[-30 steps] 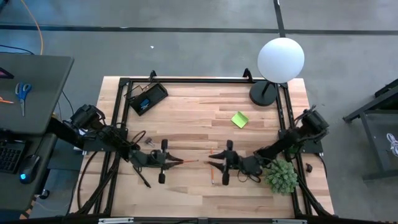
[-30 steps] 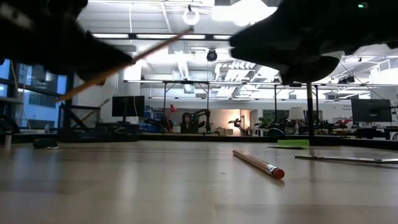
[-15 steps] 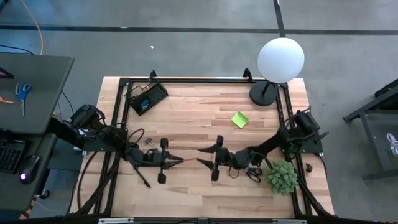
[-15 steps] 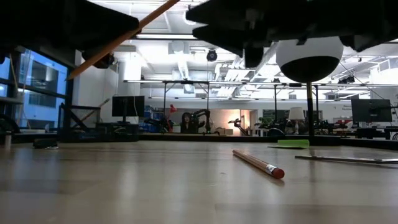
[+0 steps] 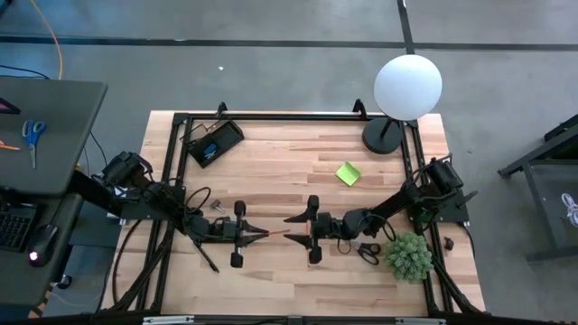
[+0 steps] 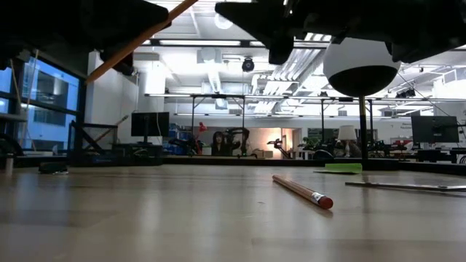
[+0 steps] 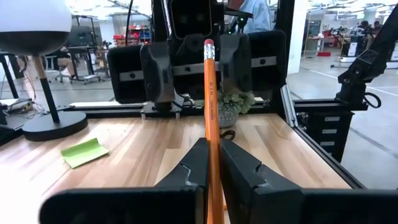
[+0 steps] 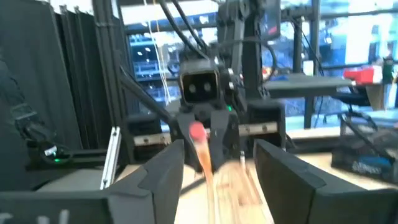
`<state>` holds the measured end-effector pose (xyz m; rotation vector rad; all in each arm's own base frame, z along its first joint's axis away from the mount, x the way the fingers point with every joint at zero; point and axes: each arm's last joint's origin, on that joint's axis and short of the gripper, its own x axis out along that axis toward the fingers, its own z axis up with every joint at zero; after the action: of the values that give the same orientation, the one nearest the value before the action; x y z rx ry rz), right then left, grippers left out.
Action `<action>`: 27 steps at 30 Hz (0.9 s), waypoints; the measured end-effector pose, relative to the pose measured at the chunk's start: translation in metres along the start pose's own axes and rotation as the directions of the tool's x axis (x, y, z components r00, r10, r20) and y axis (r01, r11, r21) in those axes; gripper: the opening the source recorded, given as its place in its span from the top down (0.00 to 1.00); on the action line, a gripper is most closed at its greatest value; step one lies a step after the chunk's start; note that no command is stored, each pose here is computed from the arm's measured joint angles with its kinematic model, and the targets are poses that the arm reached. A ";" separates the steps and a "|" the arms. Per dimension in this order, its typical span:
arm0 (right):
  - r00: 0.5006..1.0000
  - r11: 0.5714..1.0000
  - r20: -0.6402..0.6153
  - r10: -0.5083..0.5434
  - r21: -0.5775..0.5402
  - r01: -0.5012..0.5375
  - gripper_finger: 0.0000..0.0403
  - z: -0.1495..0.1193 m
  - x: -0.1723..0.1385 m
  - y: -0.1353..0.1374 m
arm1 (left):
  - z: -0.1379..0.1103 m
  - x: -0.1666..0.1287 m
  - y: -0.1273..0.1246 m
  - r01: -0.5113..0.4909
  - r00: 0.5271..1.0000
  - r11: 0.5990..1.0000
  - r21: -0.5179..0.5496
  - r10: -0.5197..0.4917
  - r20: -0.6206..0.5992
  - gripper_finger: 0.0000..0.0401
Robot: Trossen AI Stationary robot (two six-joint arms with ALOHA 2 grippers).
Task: Pick and place office supplies into organizer
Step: Put the orange pencil into the top left section of the desk organizer
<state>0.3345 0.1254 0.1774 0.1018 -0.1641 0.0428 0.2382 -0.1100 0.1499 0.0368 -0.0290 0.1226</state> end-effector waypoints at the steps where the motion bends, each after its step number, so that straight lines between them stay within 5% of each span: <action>1: 1.000 1.000 0.010 0.009 -0.008 -0.009 0.55 0.001 0.000 0.000 | 0.000 0.000 0.000 0.000 1.000 1.000 0.000 0.000 0.000 0.96; 15: 0.998 0.998 0.040 0.042 -0.049 -0.040 0.74 0.007 0.010 -0.005 | 0.000 0.000 0.000 -0.003 1.000 1.000 -0.001 0.003 0.000 0.96; 22: 0.999 0.992 0.026 0.033 -0.125 -0.029 0.97 0.002 0.029 -0.001 | -0.001 0.000 0.000 -0.006 1.000 1.000 0.004 0.006 -0.008 0.96; 27: 1.000 0.990 0.019 -0.004 -0.139 0.007 0.97 0.007 0.039 -0.005 | -0.002 0.000 0.001 -0.012 1.000 1.000 0.008 0.012 -0.014 0.96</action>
<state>0.3721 0.1214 0.1902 -0.0370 -0.1853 0.0246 0.2379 -0.1094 0.1484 0.0435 -0.0152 0.1345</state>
